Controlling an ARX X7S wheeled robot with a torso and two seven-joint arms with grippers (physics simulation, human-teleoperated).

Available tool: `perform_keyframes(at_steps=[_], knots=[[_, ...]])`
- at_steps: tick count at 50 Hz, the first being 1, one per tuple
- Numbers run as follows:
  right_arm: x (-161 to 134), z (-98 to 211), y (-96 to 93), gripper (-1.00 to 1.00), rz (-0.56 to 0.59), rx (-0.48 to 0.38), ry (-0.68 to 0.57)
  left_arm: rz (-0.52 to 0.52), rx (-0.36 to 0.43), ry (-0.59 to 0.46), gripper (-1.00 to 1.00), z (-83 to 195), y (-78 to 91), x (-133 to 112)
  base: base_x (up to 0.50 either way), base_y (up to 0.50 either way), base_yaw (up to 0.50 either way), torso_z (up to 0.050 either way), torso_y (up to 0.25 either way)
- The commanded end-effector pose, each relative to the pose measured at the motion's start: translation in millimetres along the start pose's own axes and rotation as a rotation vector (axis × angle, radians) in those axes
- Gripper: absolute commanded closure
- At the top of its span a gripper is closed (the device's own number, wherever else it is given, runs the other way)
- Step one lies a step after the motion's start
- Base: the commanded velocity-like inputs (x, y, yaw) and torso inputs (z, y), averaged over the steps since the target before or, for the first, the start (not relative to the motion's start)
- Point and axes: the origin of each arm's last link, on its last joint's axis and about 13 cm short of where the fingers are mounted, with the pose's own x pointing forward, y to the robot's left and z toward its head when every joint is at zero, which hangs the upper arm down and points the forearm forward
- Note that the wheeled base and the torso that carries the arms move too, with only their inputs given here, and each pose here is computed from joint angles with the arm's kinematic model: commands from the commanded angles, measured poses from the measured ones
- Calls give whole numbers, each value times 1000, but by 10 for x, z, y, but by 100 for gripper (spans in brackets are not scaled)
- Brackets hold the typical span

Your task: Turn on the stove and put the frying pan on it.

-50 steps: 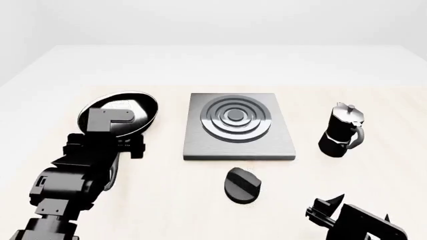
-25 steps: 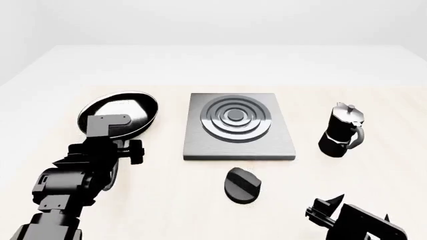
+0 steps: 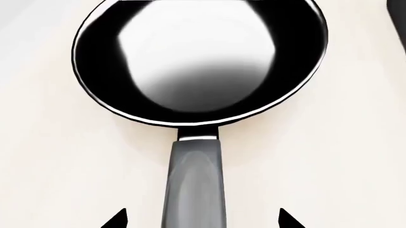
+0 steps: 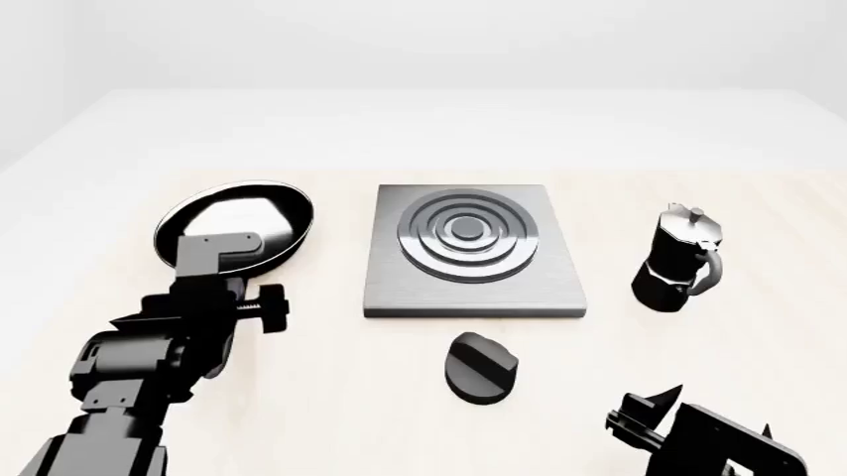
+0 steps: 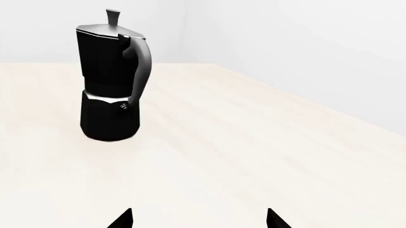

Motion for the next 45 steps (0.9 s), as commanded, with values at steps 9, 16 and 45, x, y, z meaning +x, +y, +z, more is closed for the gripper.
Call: perform_keyframes(at_steps=[9,16,45], knots=[[2,-5,-4,-100,-2,2,0,7,-13,36,-100,-39,8,28,0,0,0,0,0],[0,-3,-5,-100,-1,2,-1,8,-12,47,-100,-66,7,37,0,0,0,0,0],[-1,4,5,-100,-7,-4,-3,18,-14,89,-100,-187,30,119,0,0,0,0,0]])
